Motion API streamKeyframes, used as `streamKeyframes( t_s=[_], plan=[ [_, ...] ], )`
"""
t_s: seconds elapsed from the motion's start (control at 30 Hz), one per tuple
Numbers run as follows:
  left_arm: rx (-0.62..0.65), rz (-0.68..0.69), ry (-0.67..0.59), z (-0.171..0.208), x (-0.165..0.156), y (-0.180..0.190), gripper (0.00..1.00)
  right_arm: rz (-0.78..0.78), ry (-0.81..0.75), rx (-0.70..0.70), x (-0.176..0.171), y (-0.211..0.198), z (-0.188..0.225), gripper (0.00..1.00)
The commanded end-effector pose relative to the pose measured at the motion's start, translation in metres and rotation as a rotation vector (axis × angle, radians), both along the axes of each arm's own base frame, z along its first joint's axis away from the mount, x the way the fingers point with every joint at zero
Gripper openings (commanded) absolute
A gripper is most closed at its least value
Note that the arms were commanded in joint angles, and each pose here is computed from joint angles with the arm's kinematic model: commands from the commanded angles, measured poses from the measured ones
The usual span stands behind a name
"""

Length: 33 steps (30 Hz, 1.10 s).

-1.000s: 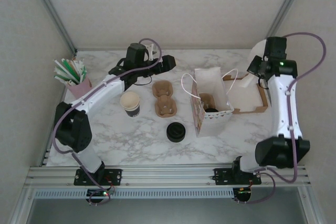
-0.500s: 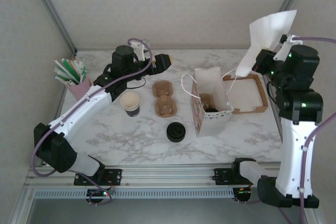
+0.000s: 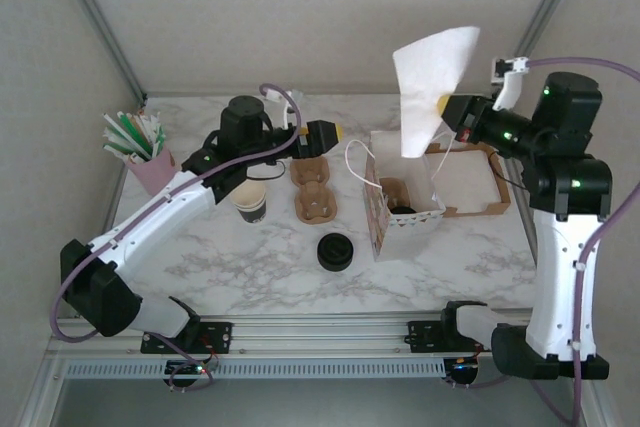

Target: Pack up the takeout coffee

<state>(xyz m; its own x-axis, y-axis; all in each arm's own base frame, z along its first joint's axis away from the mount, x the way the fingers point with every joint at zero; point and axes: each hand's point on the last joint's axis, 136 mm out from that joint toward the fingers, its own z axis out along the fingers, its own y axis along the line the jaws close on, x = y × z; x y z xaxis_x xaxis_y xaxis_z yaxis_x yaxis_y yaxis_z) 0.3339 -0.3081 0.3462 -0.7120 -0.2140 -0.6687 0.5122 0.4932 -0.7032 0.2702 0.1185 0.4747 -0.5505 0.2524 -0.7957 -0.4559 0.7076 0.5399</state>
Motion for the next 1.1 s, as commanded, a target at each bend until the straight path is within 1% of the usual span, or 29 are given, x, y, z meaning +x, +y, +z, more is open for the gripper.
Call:
streamKeyframes(
  t_s=[0.0, 0.13, 0.2, 0.23, 0.43, 0.53, 0.6, 0.63, 0.73, 1.07],
  plan=[
    [-0.011, -0.083, 0.002, 0.000, -0.018, -0.017, 0.94, 0.072, 0.095, 0.007, -0.012, 0.011, -0.022, 0.00],
    [0.000, -0.113, 0.027, -0.008, -0.023, -0.030, 0.80, 0.096, 0.166, -0.029, -0.009, 0.017, -0.050, 0.00],
    [-0.001, -0.115, 0.035, -0.011, -0.022, -0.033, 0.70, 0.097, 0.200, -0.068, -0.007, 0.021, -0.066, 0.00],
    [0.000, -0.115, 0.042, -0.013, -0.022, -0.035, 0.63, 0.094, 0.217, -0.095, -0.005, 0.022, -0.074, 0.00],
    [0.004, -0.120, 0.066, -0.022, -0.021, -0.044, 0.32, -0.002, 0.304, -0.318, 0.004, 0.012, -0.119, 0.00],
    [0.010, -0.110, 0.067, -0.023, -0.020, -0.044, 0.20, -0.031, 0.321, -0.398, 0.005, 0.007, -0.131, 0.00],
    [0.017, -0.102, 0.067, -0.024, -0.019, -0.043, 0.14, -0.057, 0.327, -0.453, 0.007, 0.002, -0.137, 0.00],
    [0.019, -0.099, 0.069, -0.024, -0.018, -0.043, 0.12, -0.075, 0.326, -0.481, 0.007, -0.001, -0.139, 0.00],
    [0.021, -0.095, 0.070, -0.025, -0.017, -0.042, 0.11, -0.091, 0.333, -0.549, 0.007, -0.005, -0.149, 0.00],
    [0.030, -0.080, 0.071, -0.026, -0.014, -0.042, 0.10, -0.030, 0.319, -0.726, -0.006, 0.007, -0.173, 0.00]
  ],
)
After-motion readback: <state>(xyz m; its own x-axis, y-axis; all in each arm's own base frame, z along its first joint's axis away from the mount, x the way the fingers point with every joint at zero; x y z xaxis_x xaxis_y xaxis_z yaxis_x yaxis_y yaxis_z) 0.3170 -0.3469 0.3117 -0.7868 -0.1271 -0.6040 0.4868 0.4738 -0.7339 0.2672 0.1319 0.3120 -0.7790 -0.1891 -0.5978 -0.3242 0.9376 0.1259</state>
